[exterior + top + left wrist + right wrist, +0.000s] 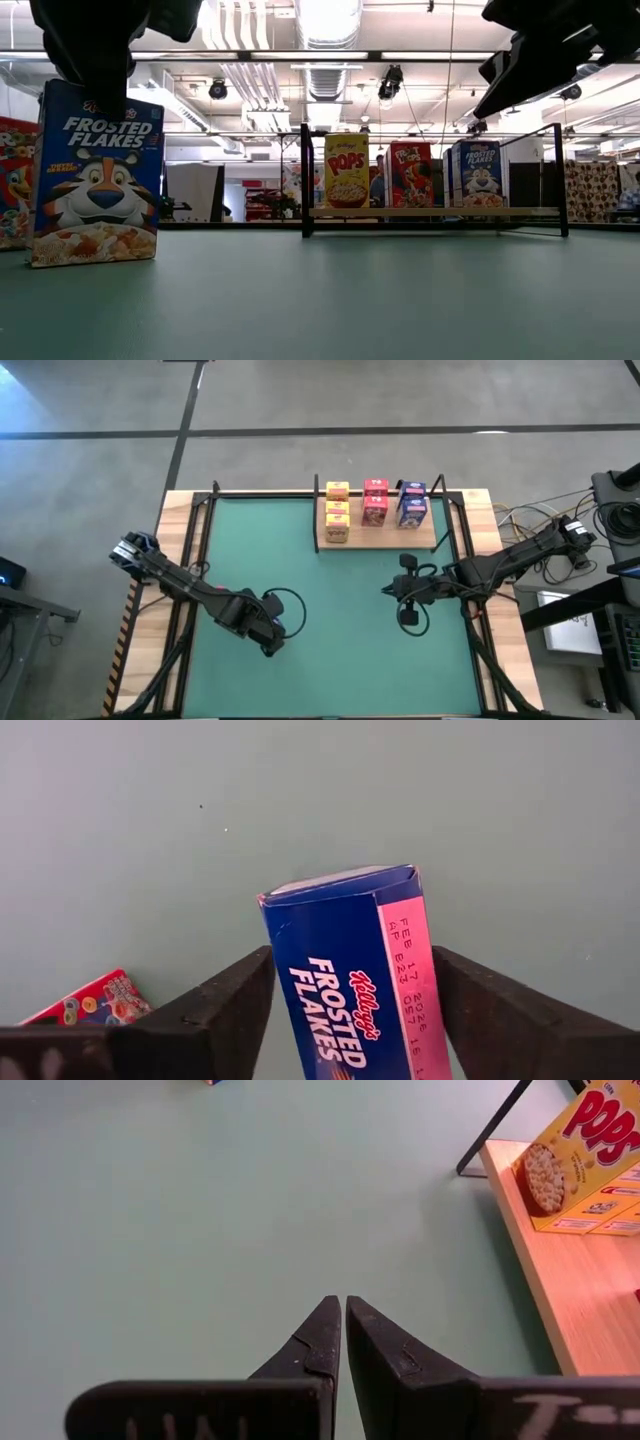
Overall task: Stack cereal on shelf
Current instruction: Put the blue cereal box on the shelf aligned with the other blue cereal boxes
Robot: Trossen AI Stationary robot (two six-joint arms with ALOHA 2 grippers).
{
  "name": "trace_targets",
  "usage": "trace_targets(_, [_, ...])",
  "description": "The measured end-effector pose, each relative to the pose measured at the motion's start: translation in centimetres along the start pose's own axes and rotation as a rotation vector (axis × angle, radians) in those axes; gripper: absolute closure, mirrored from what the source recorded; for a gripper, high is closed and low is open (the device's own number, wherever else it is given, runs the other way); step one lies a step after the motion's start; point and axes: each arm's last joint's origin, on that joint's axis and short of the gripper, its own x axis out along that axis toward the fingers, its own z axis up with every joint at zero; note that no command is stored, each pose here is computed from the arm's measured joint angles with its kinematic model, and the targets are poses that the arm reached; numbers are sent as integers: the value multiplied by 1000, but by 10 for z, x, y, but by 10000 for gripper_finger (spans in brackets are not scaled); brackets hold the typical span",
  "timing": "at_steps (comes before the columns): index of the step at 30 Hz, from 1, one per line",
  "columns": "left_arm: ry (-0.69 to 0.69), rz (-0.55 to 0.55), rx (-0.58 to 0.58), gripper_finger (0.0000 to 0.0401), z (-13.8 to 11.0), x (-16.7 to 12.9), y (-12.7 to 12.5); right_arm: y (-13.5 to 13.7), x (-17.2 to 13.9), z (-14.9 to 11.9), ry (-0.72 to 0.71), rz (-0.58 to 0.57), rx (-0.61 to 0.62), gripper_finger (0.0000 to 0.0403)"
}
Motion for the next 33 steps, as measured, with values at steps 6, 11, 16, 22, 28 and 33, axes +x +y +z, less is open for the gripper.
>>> trace_targets(6, [0, -1, 26, 204, 0, 0, 0, 0, 2, -4, 10, 0, -6, 390])
trace_targets(11, [-5, -1, 62, 227, 1, -1, 1, 4, -4, -2, -32, 23, -41, 390])
trace_targets(16, [-15, -10, 107, 240, 4, -5, 3, 6, -20, 5, -143, 57, -114, 390])
trace_targets(22, [-81, -39, 209, 242, 21, -20, 1, 1, -40, 12, -299, 70, -193, 390])
trace_targets(28, [-155, -59, 305, 243, 44, -36, 2, -3, -55, 15, -480, 107, -270, 390])
trace_targets(33, [-272, -55, 386, 243, 64, -54, 2, -8, -66, 10, -613, 105, -297, 390])
